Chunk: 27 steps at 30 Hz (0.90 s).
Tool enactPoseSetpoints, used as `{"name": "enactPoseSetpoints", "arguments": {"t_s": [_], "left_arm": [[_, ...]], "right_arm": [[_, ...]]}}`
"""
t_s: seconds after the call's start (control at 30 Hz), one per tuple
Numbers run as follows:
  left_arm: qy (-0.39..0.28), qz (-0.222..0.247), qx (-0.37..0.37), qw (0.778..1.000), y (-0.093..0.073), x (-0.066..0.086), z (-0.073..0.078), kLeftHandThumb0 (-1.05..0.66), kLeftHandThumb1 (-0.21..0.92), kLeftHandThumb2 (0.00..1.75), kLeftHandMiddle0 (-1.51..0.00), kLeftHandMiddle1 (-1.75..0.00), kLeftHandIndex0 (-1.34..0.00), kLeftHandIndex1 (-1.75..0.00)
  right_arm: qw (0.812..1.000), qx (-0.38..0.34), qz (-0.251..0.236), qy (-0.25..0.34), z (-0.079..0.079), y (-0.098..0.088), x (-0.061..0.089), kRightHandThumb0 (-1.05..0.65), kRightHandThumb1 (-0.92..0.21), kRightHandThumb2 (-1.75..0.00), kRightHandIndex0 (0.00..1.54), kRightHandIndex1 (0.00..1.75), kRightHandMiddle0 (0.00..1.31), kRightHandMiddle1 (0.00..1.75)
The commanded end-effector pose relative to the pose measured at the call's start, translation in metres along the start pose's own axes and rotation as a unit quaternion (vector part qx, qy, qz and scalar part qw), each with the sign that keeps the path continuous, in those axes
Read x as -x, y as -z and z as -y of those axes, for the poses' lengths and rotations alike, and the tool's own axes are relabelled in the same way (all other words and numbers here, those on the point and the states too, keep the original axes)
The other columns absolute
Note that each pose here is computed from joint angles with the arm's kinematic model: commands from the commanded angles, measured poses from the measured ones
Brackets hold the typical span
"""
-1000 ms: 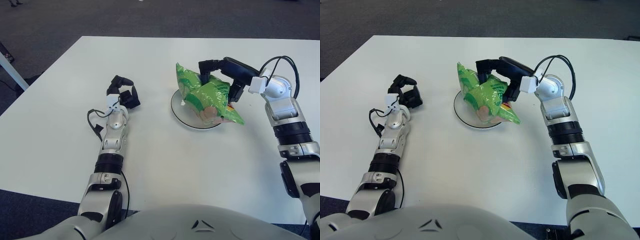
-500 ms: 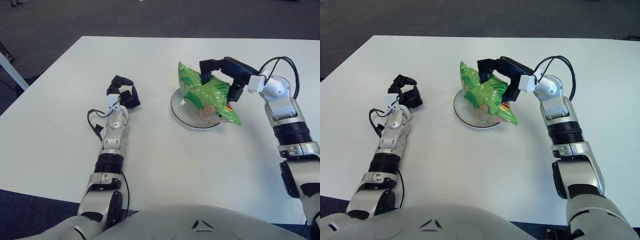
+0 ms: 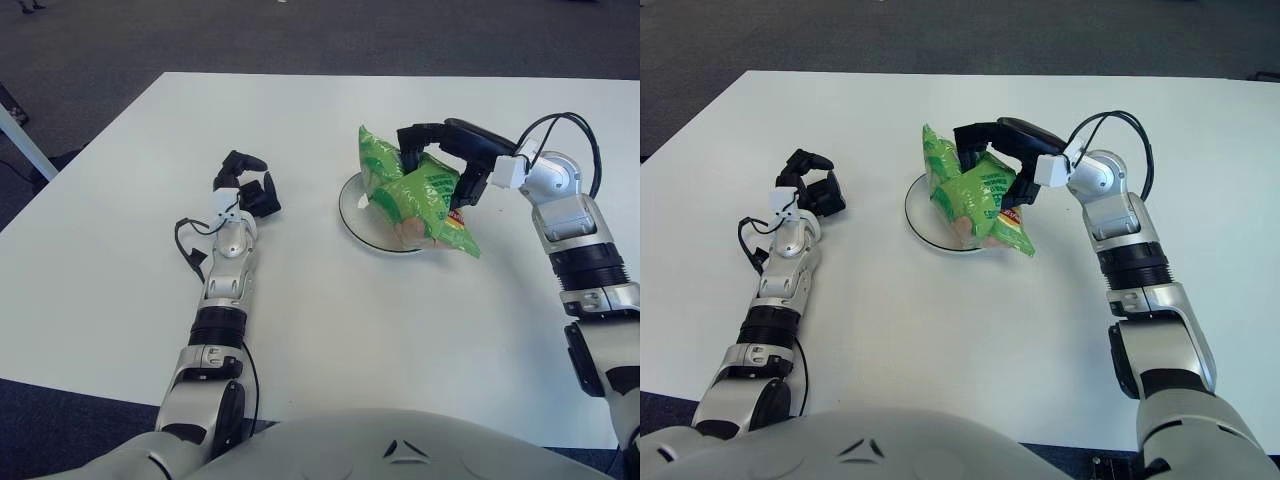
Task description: Put the snack into the plate.
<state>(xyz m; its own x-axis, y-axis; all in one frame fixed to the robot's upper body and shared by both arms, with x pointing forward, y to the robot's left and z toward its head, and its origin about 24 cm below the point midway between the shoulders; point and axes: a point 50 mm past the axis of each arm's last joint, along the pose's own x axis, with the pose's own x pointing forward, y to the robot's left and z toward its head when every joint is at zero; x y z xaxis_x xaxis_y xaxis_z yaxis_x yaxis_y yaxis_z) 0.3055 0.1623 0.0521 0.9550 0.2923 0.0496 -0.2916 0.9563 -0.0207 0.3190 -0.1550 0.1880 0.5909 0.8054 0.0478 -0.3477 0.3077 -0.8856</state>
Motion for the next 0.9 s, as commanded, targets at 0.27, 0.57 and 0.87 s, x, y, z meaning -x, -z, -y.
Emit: {"name": "enactPoseSetpoints", "arguments": {"t_s": [0.27,0.57,0.87], "left_arm": [[-0.010,-0.114,-0.011,0.993,0.059,0.038,-0.006,-0.49,0.27,1.37,-1.29,-1.75,-0.65,-1.75],[0.001,-0.110,-0.010,0.994,0.058,0.039,-0.006,-0.49,0.28,1.35,-1.29,-1.75,-0.64,-1.75],[-0.003,-0.116,-0.013,0.993,0.059,0.038,-0.005,-0.50,0.27,1.37,-1.29,-1.75,-0.65,-1.75]], "right_arm": [[0.993,-0.086,0.012,-0.083,0.006,0.008,0.006,-0.65,-0.32,-1.00,0.08,1.19,0.19,1.46],[0.975,-0.169,0.053,-0.138,0.017,0.021,0.001,-0.90,-0.39,-0.88,0.00,0.96,0.01,1.31],[0.960,-0.215,0.114,-0.140,0.024,0.022,0.002,-0.98,-0.54,-0.70,0.00,0.56,0.00,1.05]]}}
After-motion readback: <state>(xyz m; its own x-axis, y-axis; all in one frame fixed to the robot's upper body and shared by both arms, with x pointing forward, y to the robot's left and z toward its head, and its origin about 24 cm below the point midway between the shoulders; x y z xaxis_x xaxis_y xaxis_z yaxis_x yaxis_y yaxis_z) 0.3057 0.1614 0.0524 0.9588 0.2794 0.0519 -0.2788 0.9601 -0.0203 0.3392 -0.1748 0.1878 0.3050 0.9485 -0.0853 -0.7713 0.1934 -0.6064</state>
